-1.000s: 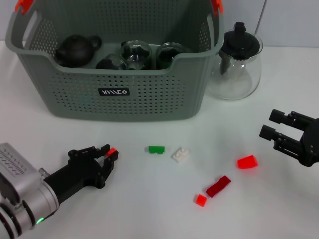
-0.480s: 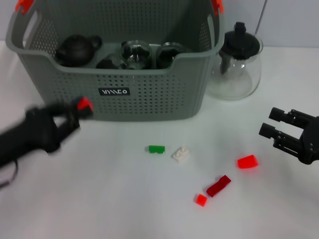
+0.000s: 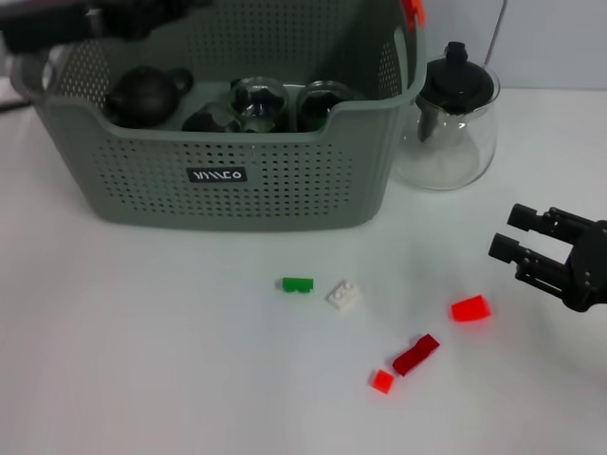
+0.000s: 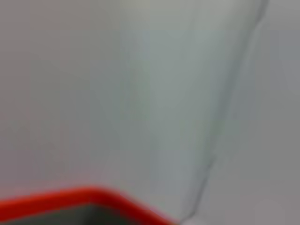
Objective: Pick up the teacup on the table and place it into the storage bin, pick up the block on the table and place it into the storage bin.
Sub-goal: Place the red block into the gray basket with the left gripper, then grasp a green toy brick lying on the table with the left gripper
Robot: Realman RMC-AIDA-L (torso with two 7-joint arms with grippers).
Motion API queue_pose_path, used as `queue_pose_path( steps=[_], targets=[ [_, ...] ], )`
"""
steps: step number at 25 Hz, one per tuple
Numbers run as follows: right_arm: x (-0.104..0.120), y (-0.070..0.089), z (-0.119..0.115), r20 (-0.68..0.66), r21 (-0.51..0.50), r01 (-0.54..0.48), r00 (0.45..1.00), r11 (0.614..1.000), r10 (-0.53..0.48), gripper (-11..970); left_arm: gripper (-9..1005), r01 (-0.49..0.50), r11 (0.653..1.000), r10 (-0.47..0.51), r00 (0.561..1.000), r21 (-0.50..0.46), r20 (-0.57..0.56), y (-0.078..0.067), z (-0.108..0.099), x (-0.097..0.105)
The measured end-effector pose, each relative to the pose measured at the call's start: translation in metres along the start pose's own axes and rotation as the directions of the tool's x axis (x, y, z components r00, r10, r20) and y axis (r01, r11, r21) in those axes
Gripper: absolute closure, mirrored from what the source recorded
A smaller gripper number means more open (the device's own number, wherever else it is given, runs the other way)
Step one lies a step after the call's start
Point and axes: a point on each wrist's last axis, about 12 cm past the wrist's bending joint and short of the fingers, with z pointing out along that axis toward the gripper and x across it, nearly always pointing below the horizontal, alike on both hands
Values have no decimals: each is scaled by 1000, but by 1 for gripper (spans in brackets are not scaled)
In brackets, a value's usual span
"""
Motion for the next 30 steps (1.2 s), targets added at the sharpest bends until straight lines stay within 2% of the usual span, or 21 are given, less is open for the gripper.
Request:
queue_pose_path(
  steps=[4, 7, 10, 13, 15, 16, 17, 18, 20, 23, 24, 26, 30],
  targets=[
    [-1, 0, 4, 4, -7, 6, 1000, 1000, -6, 365, 762, -15, 994, -3, 986, -108, -165, 11, 28, -18],
    [-1, 0, 5, 4, -8, 7, 1000, 1000, -7, 364, 760, -30, 980, -22, 967, -198, -253, 12, 47, -17],
    [-1, 0, 4, 6, -5, 7, 1000, 1000, -7, 365, 757, -64, 963, -14, 958, -263, -286, 11, 61, -9],
    [-1, 0, 4, 7, -3, 6, 1000, 1000, -6, 365, 754, -70, 958, -7, 964, -279, -265, 8, 65, -5],
    [-1, 0, 3, 6, -2, 5, 1000, 1000, -5, 365, 670, -56, 959, -7, 975, -276, -224, 6, 61, -6],
    [-1, 0, 3, 6, -2, 5, 1000, 1000, -5, 365, 627, -30, 967, -7, 989, -254, -144, 1, 47, -5],
    [-1, 0, 3, 6, -2, 4, 1000, 1000, -4, 365, 585, -30, 967, -7, 989, -254, -144, 1, 47, -5],
    [0, 1, 3, 7, -3, 3, 1000, 1000, -3, 365, 543, -17, 974, -3, 996, -225, -88, -3, 36, -2],
    [0, 1, 3, 7, -4, 2, 1000, 1000, -2, 365, 464, -12, 992, 23, 996, -124, 83, -17, 3, 14],
    [0, 1, 4, 7, -4, -1, 1000, 1000, 1, 365, 345, -94, 995, 95, 962, -16, 255, -40, -40, 54],
    [0, 1, 5, 6, -6, 0, 1000, 1000, 0, 365, 306, -123, 992, 121, 954, -10, 276, -46, -50, 67],
    [0, 1, 6, 2, -8, -1, 1000, 1000, 1, 365, 305, -206, 978, 205, 930, -30, 303, -63, -69, 107],
    [-1, 0, 8, -1, -11, -5, 1000, 1000, 5, 365, 302, -283, 952, 301, 931, -113, 207, -88, -74, 173]
  ],
)
